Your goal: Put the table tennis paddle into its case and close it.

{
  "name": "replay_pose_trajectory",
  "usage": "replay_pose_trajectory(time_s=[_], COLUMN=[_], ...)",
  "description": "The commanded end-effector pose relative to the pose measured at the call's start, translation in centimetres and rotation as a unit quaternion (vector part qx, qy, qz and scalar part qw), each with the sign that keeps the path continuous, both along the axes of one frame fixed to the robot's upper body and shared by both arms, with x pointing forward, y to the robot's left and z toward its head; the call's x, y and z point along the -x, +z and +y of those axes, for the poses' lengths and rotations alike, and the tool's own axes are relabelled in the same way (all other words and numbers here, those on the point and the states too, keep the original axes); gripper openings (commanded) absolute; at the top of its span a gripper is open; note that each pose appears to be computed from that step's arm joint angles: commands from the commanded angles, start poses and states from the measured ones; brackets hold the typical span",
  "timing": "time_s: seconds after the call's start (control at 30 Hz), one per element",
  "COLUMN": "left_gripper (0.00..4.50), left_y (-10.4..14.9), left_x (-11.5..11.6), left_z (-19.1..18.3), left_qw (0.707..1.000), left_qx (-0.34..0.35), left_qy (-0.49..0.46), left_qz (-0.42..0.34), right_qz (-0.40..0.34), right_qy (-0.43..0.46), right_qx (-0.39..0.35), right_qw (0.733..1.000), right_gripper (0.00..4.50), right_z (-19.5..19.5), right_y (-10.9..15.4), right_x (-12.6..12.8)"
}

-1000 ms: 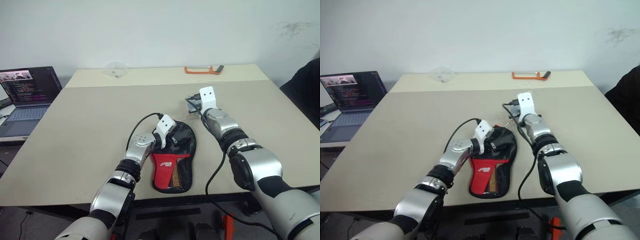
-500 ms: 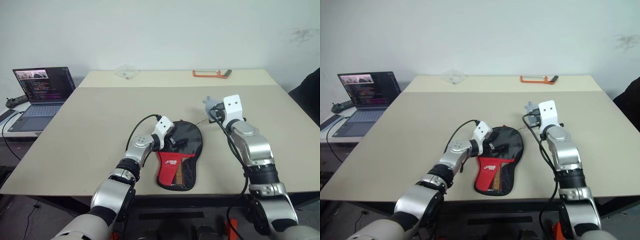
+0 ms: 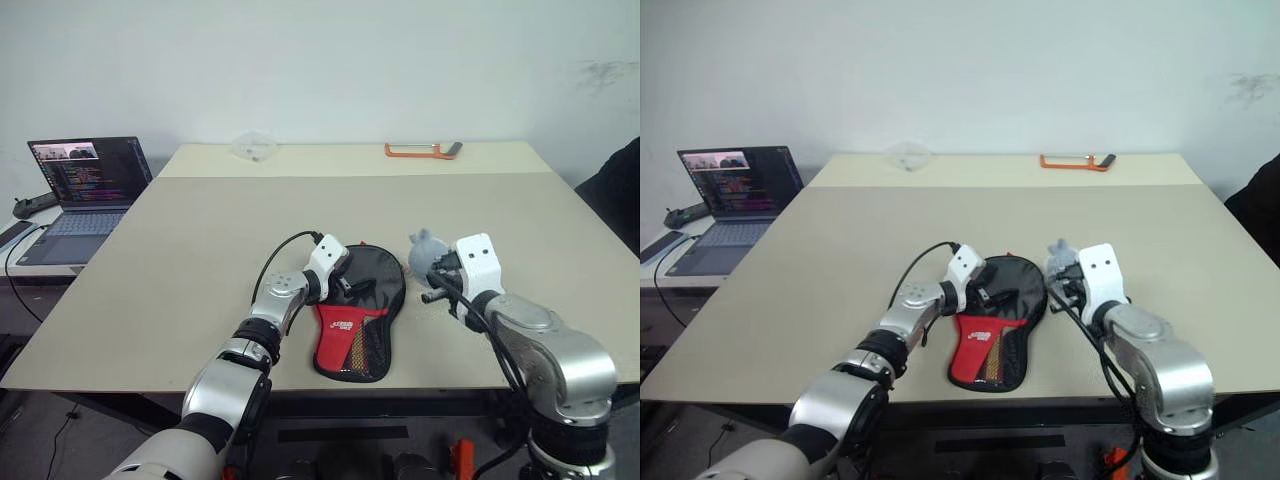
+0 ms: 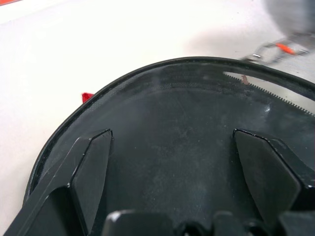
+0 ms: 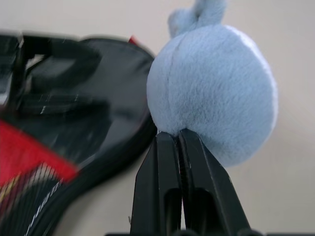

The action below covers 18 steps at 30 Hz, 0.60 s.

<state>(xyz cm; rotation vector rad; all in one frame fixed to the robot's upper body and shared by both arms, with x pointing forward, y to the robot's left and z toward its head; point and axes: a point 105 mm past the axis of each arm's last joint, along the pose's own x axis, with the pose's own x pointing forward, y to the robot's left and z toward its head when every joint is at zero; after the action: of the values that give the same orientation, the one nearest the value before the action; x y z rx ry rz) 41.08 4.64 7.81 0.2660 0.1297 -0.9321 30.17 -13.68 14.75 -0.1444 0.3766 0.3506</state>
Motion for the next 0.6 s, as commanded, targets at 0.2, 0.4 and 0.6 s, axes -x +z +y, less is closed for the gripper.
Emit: replay_pose_trajectory(time_s=[0.2, 0.4, 0.6], left_gripper=[4.3, 4.3, 4.3], left_y=[-4.2, -4.3, -4.3], left_x=[1.3, 1.5, 1.5], left_z=[1.0, 0.9, 0.9], left_qw=[0.997, 0.997, 0.998], left_qx=[-0.04, -0.038, -0.036], left_qy=[0.008, 0.007, 0.008], left_qz=[0.059, 0.06, 0.058], right_qz=[0.011, 0.028, 0.027], right_qy=[0.024, -0.002, 0.024], right_qx=[-0.027, -0.045, -0.033], right_qw=[0.999, 0.999, 0.999], right_gripper=[0.01, 0.21, 2.01], right_z=[1.3, 1.5, 1.7], right_y=[-0.2, -1.5, -1.7], right_x=[1.4, 0.5, 0.6])
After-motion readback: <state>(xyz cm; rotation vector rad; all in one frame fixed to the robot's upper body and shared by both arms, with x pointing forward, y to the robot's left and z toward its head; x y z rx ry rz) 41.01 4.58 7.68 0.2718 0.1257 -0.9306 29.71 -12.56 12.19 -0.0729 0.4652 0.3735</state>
